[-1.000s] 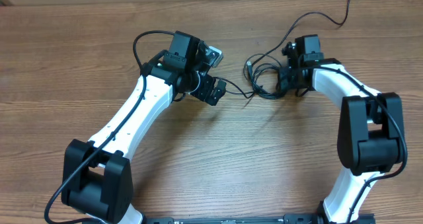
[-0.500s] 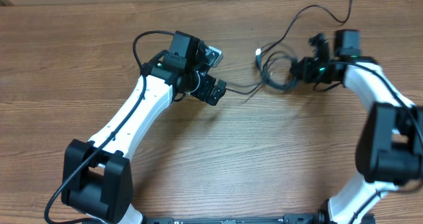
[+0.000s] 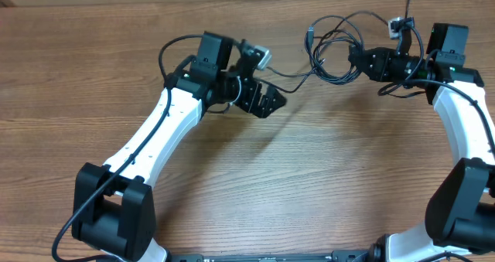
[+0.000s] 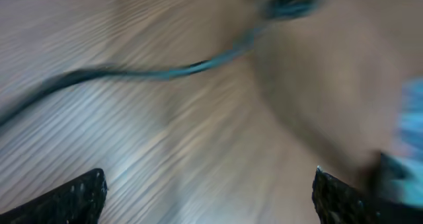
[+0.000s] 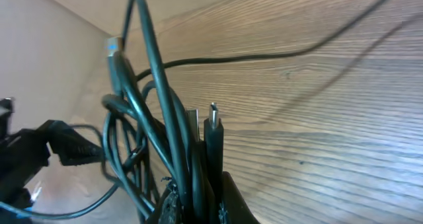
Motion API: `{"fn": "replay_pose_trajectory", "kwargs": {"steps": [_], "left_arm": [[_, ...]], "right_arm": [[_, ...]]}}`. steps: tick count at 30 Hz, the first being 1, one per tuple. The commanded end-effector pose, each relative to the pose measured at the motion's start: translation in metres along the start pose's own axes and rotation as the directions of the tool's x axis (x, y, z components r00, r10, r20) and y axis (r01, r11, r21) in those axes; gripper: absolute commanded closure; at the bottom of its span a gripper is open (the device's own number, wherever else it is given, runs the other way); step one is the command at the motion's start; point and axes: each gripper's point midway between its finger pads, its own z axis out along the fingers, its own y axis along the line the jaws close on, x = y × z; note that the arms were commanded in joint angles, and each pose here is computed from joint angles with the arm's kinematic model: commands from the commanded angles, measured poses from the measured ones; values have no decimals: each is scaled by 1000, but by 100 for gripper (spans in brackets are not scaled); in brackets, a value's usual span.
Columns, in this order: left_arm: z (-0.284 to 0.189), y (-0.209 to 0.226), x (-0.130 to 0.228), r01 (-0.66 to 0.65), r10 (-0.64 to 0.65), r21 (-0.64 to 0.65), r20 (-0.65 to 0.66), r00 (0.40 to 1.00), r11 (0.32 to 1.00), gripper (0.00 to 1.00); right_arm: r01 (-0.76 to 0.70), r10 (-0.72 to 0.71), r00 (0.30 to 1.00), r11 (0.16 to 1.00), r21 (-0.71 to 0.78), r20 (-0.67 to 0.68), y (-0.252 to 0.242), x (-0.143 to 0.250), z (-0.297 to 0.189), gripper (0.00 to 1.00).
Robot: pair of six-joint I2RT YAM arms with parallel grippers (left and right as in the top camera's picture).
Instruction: Untangle cables
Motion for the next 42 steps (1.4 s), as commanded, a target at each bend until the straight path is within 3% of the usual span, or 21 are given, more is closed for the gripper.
{"fn": "replay_pose_trajectory", "kwargs": {"steps": [1,7,18,23,30,34,37,42], "left_arm": [[-17,-58,-20,-199,172,289,116,978,936,0],[-28,-83,-28,-349,279,401,224,934,847,0],[-42,-102,-20,-308,235,489,206,950,816,0],[-58,-115,-24,-338,255,480,231,939,809,0],[-112,-147,-48,-530,389,377,389,835,759,0],[-141,-146,-61,-580,454,220,433,779,784,0],[-148,-133,-68,-562,477,102,420,772,821,1],[-139,-106,-67,-489,460,-8,351,815,872,0]], "right_arm": [[40,-37,999,996,-81,36,26,-15,-11,96],[39,-36,998,998,-47,49,17,-19,-14,96],[-90,70,979,991,98,191,-36,-46,-55,96],[-26,-1,978,992,127,210,-47,-49,-70,96],[178,-205,960,973,146,192,-44,-51,-72,96],[303,-295,926,953,1,234,-13,-55,-72,96],[410,-352,892,895,-178,283,24,-51,-75,96],[391,-319,911,870,-299,260,50,-40,-64,96]]}}
